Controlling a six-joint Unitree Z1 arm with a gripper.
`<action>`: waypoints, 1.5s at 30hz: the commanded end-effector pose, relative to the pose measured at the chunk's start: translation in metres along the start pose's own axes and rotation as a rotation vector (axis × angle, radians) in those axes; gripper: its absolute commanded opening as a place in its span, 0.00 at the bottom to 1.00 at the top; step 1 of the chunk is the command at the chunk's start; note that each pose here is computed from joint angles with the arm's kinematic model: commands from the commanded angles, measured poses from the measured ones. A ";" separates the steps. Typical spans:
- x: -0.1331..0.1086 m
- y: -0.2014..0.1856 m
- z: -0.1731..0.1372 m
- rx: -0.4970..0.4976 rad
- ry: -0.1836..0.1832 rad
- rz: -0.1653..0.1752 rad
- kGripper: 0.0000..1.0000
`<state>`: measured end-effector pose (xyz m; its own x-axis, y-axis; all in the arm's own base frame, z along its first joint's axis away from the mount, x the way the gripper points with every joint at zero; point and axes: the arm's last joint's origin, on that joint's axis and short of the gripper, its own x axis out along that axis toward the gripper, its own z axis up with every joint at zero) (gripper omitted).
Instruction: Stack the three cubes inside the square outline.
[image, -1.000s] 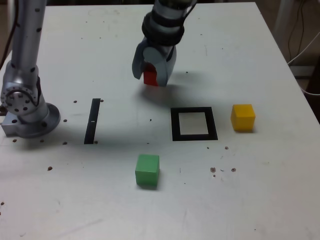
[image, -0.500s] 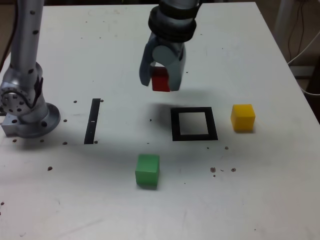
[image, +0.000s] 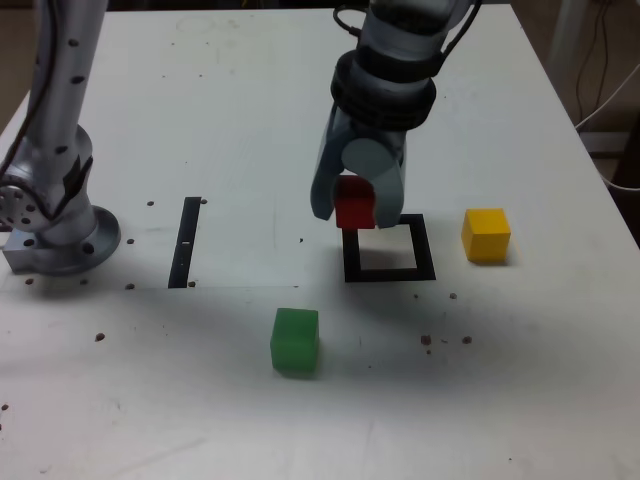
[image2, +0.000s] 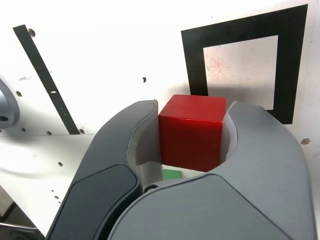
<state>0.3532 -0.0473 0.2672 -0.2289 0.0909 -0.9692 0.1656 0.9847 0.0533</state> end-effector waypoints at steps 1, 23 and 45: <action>0.003 -0.001 0.007 0.000 -0.002 -0.002 0.28; 0.035 0.001 0.043 -0.017 0.063 0.010 0.30; 0.042 0.003 0.049 -0.003 0.054 0.020 0.67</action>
<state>0.3910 -0.0493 0.2163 -0.2691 0.1192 -0.9557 0.1698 0.9826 0.0748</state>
